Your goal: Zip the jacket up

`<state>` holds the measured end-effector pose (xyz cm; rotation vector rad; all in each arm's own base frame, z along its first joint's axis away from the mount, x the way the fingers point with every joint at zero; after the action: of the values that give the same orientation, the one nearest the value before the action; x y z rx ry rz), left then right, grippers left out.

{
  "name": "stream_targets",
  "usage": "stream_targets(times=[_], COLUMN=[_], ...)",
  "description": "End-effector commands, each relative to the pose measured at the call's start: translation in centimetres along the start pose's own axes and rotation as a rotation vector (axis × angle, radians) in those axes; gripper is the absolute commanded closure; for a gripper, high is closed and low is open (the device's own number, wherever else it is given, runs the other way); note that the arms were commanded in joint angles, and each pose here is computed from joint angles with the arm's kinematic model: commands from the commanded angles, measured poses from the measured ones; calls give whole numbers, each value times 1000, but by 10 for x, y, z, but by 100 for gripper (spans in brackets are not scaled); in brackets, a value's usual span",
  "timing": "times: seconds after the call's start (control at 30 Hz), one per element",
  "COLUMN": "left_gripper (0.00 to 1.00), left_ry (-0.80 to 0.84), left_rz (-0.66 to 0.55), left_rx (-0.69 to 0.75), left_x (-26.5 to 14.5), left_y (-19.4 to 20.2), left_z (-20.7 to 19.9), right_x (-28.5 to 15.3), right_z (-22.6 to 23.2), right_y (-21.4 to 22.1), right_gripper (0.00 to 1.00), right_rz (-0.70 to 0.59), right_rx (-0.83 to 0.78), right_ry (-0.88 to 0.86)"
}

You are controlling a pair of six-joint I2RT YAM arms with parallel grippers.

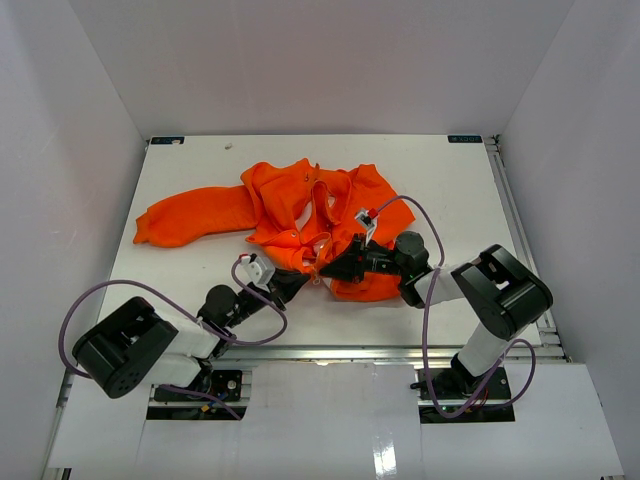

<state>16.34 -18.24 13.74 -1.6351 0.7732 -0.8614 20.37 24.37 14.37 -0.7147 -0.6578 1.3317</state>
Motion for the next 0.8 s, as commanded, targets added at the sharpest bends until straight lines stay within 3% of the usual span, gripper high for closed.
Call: stream_targets(times=[0.0,0.17,0.27,0.43,0.77], left_gripper=[61,37,34,34,51], left_ry=[169,146,140,130,168], left_rz=[-320,-331,-337,-334,-308], left_rx=[48,31,27,31,53], left_x=[2,3,2,5,10], left_y=[-54,-60,-62,-63,-56], left_z=[-23,-22,-22,-20,-20], right_x=[4,1,0,0,0], right_z=[18,20,20,19,19], right_y=[-32,-27,-25,-20,-18], right_gripper=[92,92,92,92,92], right_rz=[-124,-120,-117,-112,-107], right_rx=[-186,-183,-182,-166,-157], right_ry=[-112,-125,-130,-149,-157])
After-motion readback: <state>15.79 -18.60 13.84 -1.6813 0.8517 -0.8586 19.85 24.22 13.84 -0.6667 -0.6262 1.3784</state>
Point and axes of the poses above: each gripper's point midway between its finger pads, its own x axis out along the fingers, its own z axis along the line the jaws close on, y = z × x, the point moved 9 cm from there along -x, back along the fingers
